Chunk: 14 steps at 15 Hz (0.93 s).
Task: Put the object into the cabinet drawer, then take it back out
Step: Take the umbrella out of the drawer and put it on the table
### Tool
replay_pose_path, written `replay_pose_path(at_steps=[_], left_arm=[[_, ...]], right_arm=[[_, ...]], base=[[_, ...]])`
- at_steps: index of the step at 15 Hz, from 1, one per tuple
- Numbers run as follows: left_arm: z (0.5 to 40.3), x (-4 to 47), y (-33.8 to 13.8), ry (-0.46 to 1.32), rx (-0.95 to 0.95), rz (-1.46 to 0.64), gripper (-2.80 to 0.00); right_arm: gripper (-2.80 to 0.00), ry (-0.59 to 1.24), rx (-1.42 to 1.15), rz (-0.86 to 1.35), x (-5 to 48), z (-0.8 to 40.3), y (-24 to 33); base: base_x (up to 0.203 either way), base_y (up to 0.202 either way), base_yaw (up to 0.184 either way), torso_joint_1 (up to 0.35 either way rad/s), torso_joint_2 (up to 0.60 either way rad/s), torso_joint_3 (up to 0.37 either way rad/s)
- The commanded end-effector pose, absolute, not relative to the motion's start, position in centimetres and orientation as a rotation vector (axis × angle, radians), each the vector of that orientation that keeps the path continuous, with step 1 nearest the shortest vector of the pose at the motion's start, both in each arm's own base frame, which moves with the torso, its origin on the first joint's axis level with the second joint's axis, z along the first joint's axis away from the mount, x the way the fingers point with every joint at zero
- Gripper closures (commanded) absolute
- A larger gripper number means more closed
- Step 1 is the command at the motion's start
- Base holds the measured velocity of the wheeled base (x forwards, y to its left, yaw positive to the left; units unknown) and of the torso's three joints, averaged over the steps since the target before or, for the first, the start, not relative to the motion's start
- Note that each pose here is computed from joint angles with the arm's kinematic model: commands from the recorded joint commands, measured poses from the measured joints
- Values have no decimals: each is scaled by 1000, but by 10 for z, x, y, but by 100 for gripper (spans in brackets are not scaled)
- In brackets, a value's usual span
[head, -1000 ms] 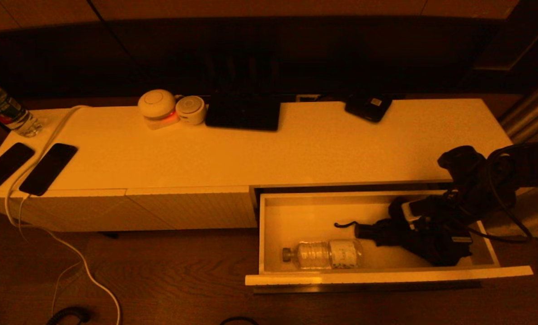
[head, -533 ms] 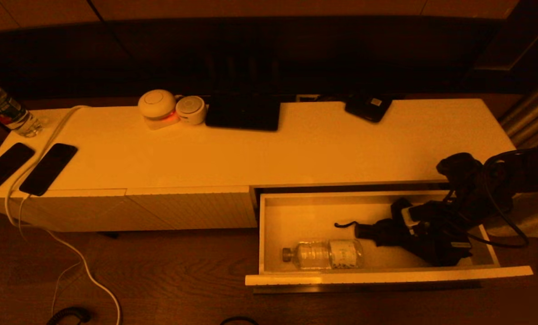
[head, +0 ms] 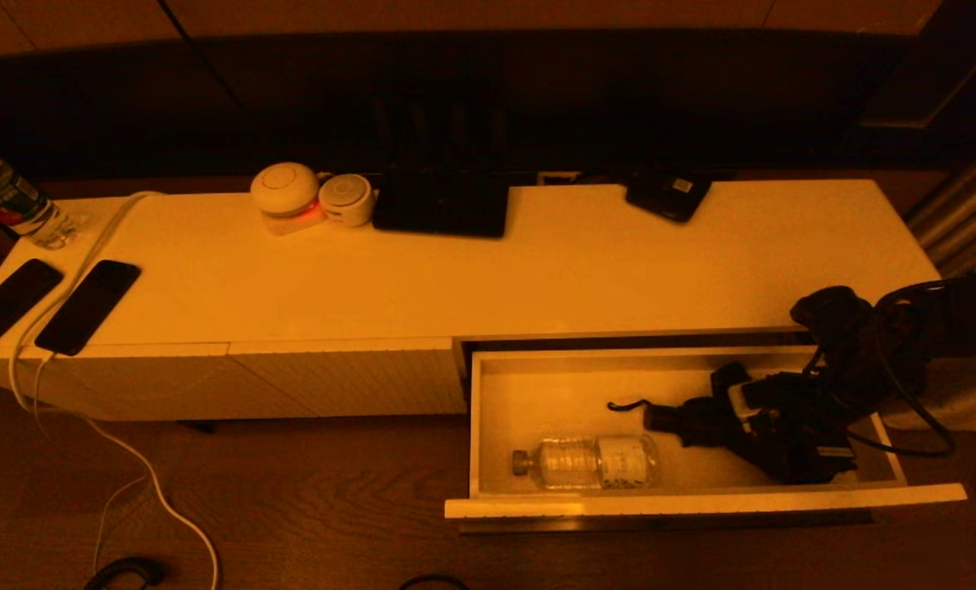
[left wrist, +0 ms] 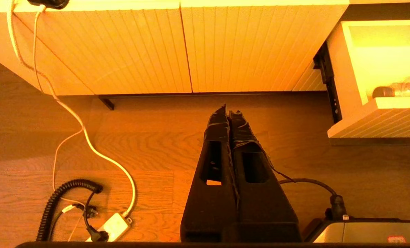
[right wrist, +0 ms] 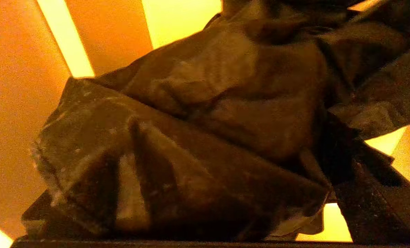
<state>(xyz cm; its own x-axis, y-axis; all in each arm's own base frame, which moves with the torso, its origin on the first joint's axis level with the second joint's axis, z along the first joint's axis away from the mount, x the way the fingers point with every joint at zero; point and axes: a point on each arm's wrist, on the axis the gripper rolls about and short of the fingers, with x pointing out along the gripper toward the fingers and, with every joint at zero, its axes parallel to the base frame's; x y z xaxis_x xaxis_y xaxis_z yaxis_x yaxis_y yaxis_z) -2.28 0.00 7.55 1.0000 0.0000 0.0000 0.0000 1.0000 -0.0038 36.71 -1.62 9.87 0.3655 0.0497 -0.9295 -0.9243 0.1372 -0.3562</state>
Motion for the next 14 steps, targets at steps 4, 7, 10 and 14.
replay_pose_path(at_steps=[4, 7, 10, 14], left_arm=[[75, -23, 0, 0, -5, 0, 0], [75, -23, 0, 0, -5, 0, 0], [75, -23, 0, 0, -5, 0, 0], [75, -23, 0, 0, -5, 0, 0]], right_arm=[[0, 947, -1220, 894, 366, 96, -16], [0, 951, -1216, 900, 365, 95, -16], [0, 945, -1219, 894, 358, 100, -16], [0, 912, -1235, 861, 338, 118, -16]], base=[[0, 0, 0, 0, 0, 0], [0, 0, 0, 0, 0, 0], [0, 0, 0, 0, 0, 0], [0, 0, 0, 0, 0, 0]])
